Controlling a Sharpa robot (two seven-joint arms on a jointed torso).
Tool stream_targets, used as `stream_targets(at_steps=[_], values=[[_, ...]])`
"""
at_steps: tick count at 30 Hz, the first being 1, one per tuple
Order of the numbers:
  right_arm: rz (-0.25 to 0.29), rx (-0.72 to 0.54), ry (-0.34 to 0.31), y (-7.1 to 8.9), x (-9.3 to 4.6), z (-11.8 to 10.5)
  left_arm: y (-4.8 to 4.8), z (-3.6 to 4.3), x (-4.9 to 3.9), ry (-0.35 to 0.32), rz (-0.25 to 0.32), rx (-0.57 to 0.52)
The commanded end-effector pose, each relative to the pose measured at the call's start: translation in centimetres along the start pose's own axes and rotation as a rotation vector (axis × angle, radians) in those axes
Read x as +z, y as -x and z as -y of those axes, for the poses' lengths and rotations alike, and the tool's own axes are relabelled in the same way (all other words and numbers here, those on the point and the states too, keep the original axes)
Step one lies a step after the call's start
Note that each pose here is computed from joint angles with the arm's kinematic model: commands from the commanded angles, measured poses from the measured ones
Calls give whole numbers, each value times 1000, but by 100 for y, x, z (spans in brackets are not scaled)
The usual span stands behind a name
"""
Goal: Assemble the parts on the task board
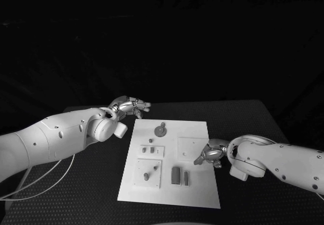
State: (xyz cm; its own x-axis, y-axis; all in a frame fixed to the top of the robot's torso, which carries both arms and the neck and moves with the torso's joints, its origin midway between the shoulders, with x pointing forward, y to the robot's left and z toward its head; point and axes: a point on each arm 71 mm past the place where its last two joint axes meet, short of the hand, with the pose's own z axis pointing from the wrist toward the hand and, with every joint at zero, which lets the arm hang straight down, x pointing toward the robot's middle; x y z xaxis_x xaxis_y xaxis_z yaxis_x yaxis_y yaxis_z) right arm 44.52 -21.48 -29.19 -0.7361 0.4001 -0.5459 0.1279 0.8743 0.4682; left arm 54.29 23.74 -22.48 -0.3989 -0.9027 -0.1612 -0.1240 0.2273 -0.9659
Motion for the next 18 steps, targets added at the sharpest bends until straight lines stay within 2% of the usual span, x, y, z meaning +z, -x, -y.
stream_targets(at_steps=[1,3,7,11,15,18], values=[[49,140,167,235,42,-68,13,26,5,-28,6,-18],[119,159,207,431,68,-78,32,30,13,-36,18,-21],[206,245,285,715,140,-76,80,37,36,-57,48,-52],[294,327,351,973,269,-123,165,37,45,-80,66,-80],[349,403,396,1151,366,-131,238,41,61,-106,79,-109],[357,484,439,1220,408,-138,271,46,82,-121,100,-118]])
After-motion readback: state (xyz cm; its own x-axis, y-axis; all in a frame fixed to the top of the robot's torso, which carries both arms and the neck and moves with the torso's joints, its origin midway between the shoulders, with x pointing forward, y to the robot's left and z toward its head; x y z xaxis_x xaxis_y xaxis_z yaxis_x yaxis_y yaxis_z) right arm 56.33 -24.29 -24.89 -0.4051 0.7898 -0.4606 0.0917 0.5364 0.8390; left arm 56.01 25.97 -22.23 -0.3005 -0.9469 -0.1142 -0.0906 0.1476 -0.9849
